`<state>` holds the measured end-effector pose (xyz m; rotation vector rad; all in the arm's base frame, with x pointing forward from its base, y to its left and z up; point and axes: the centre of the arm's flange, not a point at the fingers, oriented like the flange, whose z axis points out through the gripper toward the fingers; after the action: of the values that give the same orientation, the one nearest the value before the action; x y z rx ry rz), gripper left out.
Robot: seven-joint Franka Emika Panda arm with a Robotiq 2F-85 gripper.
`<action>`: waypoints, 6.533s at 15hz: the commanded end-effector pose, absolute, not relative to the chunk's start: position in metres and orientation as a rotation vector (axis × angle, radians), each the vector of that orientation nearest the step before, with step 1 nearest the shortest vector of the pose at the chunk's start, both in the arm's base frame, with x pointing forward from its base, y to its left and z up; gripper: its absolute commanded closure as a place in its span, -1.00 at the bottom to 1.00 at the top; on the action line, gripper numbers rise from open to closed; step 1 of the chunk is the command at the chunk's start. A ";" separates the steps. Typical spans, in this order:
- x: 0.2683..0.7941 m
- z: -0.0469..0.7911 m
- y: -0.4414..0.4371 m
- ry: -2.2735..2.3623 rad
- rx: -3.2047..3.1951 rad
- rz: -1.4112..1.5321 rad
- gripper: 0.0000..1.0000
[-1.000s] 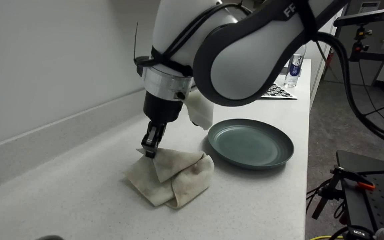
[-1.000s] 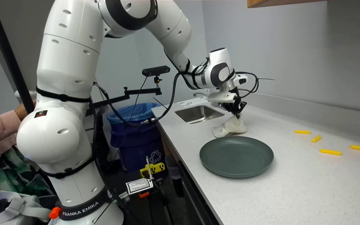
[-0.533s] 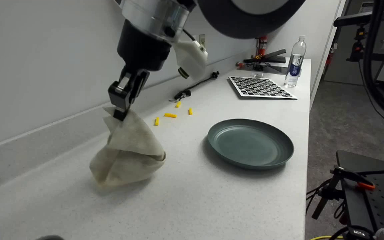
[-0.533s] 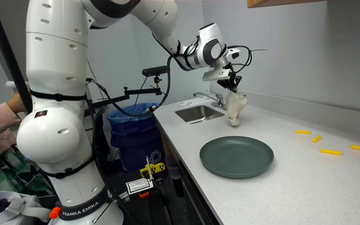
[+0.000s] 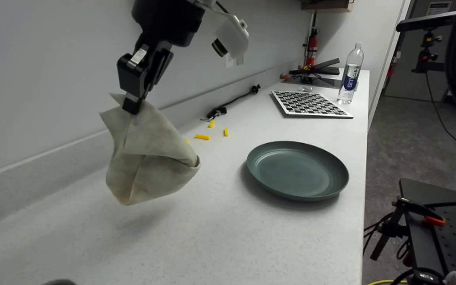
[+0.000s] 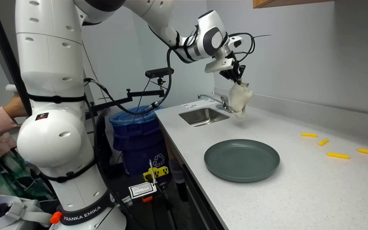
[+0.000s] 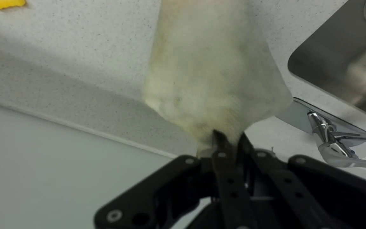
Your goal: Use the cloth to wipe the table and then move it to the left and wipe the countertop
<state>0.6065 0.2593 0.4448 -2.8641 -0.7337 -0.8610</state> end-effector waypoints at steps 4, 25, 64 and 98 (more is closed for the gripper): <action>0.602 0.447 0.251 -0.740 -2.859 -0.829 0.72; 0.672 0.295 0.258 -0.627 -2.849 -0.585 -1.00; 0.566 0.338 0.182 -0.442 -2.854 -0.475 0.93; 0.505 0.248 0.056 -0.037 -3.022 -0.377 0.93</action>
<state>0.4966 0.0418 0.2616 -3.0292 -0.0376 -0.3618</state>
